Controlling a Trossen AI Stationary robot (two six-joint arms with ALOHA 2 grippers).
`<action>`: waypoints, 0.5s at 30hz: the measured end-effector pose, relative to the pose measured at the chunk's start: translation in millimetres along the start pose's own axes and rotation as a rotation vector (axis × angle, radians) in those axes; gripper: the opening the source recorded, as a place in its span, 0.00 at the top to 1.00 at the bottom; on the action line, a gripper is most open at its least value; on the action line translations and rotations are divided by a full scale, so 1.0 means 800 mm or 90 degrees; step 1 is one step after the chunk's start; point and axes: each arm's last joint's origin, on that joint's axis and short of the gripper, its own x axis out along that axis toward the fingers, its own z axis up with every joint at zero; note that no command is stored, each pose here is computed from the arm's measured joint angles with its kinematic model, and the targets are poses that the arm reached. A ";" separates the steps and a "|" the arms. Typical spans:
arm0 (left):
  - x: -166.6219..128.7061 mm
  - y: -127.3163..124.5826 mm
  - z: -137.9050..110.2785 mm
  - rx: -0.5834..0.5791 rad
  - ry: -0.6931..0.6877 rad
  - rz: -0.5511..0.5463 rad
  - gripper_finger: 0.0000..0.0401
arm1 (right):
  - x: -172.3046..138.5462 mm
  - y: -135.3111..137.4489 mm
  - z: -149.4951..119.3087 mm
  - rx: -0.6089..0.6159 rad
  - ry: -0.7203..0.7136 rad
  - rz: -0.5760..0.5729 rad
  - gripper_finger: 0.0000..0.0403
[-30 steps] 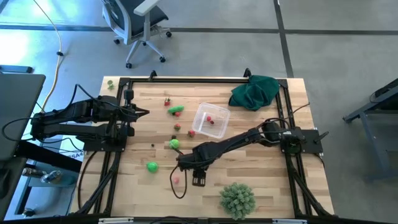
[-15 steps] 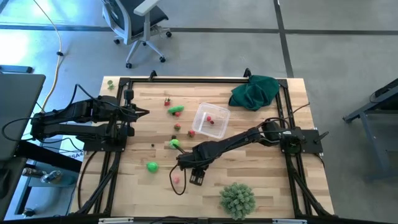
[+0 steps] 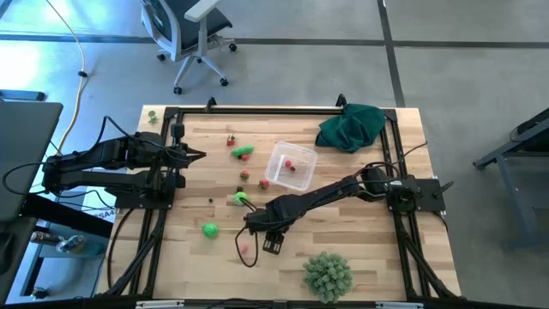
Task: Pick and placing Produce into tupperware
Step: Put the red strawberry into the transparent bin
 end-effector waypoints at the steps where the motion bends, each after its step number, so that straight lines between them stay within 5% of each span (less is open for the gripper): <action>1: 0.000 0.000 0.000 0.000 0.000 0.000 0.98 | 0.000 0.000 0.000 0.002 -0.003 -0.005 0.55; 7: 0.000 0.000 0.000 0.000 0.000 0.000 0.98 | 0.000 0.000 0.000 0.015 -0.001 -0.002 0.44; 15: 0.000 0.000 0.000 0.000 0.000 0.000 0.98 | 0.001 0.010 -0.003 0.005 -0.007 0.017 0.42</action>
